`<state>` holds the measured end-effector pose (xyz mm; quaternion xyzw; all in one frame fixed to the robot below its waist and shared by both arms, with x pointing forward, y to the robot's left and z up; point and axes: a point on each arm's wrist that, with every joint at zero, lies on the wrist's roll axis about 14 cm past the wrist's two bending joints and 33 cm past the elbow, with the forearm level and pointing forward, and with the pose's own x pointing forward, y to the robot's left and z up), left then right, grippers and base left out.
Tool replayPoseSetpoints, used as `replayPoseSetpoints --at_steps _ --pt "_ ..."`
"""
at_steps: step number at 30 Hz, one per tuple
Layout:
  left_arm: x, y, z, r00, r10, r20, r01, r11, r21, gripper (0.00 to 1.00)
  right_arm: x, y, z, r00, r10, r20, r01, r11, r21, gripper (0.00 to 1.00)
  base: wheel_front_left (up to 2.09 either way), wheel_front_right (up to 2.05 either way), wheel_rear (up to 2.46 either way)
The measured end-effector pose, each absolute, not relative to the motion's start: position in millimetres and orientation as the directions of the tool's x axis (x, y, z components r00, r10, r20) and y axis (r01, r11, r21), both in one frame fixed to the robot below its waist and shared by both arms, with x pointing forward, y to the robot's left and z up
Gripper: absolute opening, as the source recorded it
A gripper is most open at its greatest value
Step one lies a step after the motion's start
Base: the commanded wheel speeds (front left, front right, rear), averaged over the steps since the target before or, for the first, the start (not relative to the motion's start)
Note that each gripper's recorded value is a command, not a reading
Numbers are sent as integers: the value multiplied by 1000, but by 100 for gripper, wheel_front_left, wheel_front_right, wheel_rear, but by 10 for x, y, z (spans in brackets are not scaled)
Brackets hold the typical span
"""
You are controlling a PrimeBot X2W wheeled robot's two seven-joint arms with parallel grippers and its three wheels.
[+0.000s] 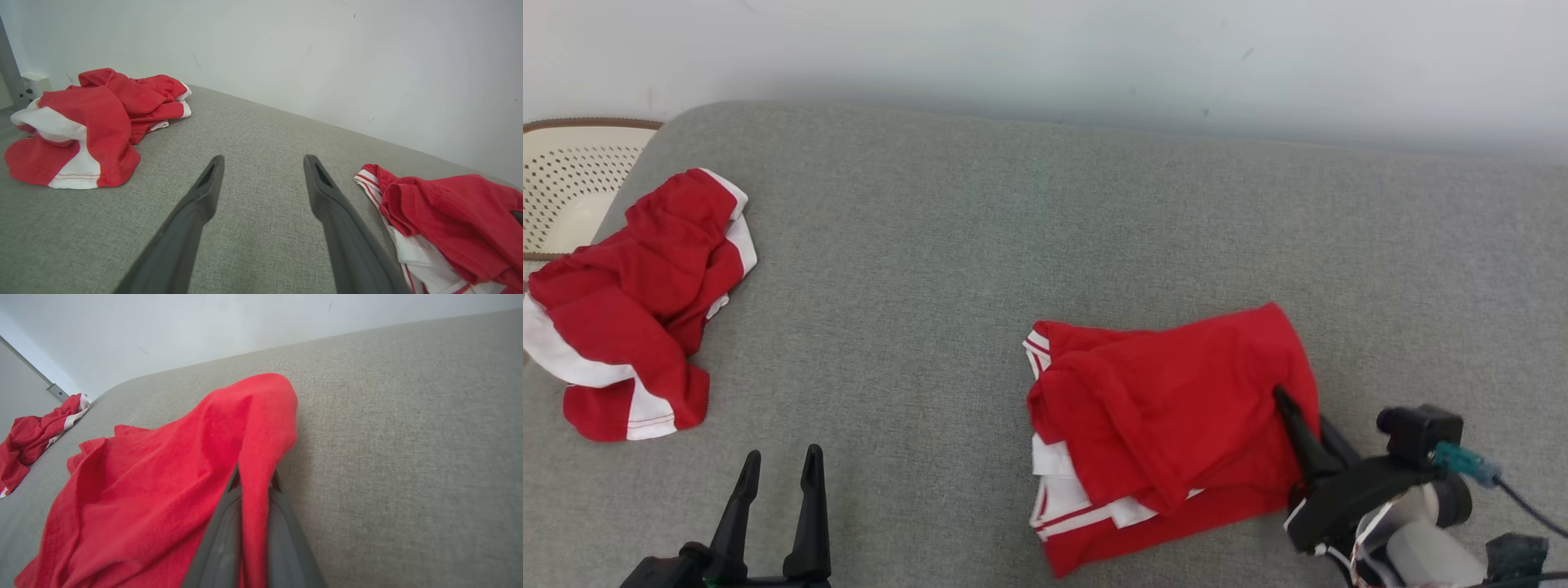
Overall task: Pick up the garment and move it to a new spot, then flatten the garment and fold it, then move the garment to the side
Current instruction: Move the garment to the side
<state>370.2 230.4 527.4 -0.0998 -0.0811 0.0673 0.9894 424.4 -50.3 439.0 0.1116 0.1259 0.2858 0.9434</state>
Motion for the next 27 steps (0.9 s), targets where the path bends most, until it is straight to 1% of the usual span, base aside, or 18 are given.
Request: replayPoseSetpoints --at_steps 7,13,18,22,27 --pt "3799 2269 5243 981 135 142 -104 974 -203 100 4681 -802 4620 854 508 -117 -483 855 189 0 0 0 0" --pt "3962 2238 5234 983 110 148 -82 980 -180 100 5071 -1133 4734 889 448 -99 -442 894 78 0 0 0 0" --pt "4160 2171 5239 984 75 163 -49 986 -157 100 5403 -1498 4816 920 379 -95 -382 924 -16 0 0 0 0" --pt "4328 2089 5218 984 40 173 -16 991 -133 100 5642 -1750 4891 943 324 -80 -328 943 -54 0 0 0 0" --pt "4468 2014 5157 985 12 172 10 992 -124 100 5796 -2074 4864 963 252 -96 -261 961 -90 0 0 0 0"
